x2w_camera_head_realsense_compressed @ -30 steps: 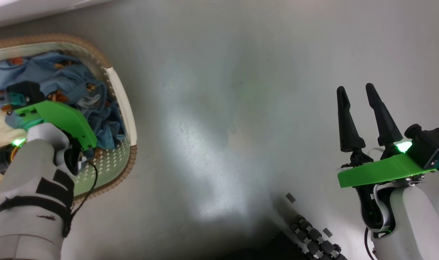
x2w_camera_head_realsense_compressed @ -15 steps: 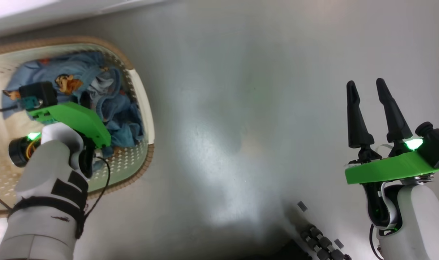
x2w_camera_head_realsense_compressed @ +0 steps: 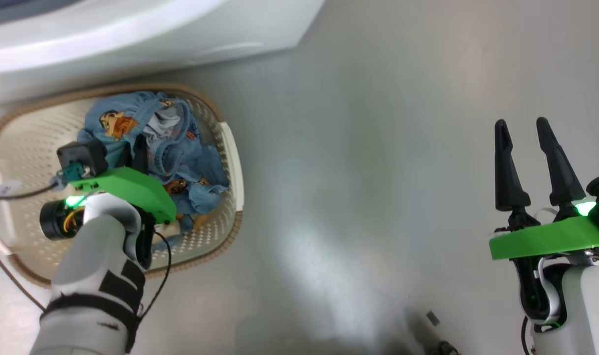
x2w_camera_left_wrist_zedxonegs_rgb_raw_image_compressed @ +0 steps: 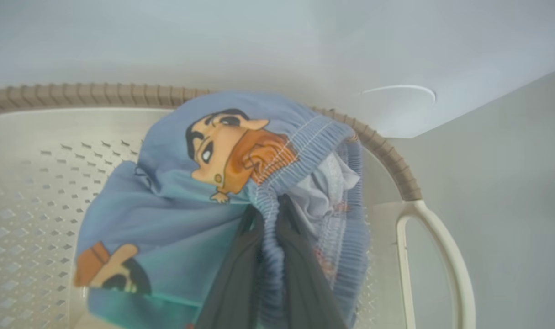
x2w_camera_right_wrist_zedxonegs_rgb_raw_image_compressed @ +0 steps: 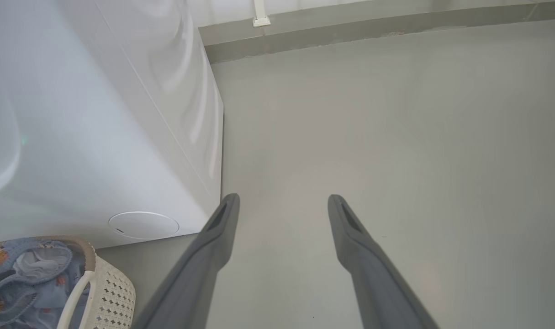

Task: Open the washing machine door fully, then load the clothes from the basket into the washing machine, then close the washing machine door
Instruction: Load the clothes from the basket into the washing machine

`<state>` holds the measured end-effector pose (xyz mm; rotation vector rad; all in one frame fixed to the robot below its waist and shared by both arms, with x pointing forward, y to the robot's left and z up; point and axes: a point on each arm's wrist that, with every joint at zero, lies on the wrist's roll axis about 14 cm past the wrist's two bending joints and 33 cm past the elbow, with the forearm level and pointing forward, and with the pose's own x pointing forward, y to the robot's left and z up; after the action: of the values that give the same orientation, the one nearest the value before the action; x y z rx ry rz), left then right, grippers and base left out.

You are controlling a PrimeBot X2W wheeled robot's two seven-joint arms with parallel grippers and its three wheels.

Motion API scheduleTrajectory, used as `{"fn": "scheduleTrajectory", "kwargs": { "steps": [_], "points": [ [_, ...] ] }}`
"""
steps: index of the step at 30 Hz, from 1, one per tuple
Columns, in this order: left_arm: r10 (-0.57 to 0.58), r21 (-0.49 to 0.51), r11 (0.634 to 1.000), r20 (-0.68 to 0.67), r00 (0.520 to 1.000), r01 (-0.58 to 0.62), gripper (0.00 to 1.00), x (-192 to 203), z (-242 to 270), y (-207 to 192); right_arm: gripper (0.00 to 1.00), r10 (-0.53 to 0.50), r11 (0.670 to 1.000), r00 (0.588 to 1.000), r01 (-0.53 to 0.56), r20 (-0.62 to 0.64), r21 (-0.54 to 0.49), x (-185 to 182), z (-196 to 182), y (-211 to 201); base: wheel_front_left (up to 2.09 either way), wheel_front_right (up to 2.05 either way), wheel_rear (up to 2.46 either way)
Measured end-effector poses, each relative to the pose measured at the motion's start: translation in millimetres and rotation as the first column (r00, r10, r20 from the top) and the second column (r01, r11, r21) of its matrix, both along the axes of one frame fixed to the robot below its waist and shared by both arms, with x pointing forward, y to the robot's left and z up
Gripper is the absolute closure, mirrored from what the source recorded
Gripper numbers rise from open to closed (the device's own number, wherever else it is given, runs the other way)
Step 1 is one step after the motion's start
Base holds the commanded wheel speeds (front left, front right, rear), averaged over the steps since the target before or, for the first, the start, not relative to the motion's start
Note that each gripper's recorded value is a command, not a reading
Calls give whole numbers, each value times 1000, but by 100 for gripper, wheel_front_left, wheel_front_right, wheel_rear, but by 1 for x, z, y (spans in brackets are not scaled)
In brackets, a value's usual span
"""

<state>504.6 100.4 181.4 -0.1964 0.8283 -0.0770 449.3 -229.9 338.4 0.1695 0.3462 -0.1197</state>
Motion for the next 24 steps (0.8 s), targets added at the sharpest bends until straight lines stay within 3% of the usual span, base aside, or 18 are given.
{"fn": "scheduleTrajectory", "kwargs": {
  "steps": [8,24],
  "points": [
    [38,-4,999,184,982,-38,100,6,63,12,0,20,1000,999,-19,48,-22,-5,34,4,0,0,0],
    [66,10,997,421,905,-78,100,-65,172,38,0,83,994,987,-73,134,-79,-47,108,11,0,0,0]
  ]
}}
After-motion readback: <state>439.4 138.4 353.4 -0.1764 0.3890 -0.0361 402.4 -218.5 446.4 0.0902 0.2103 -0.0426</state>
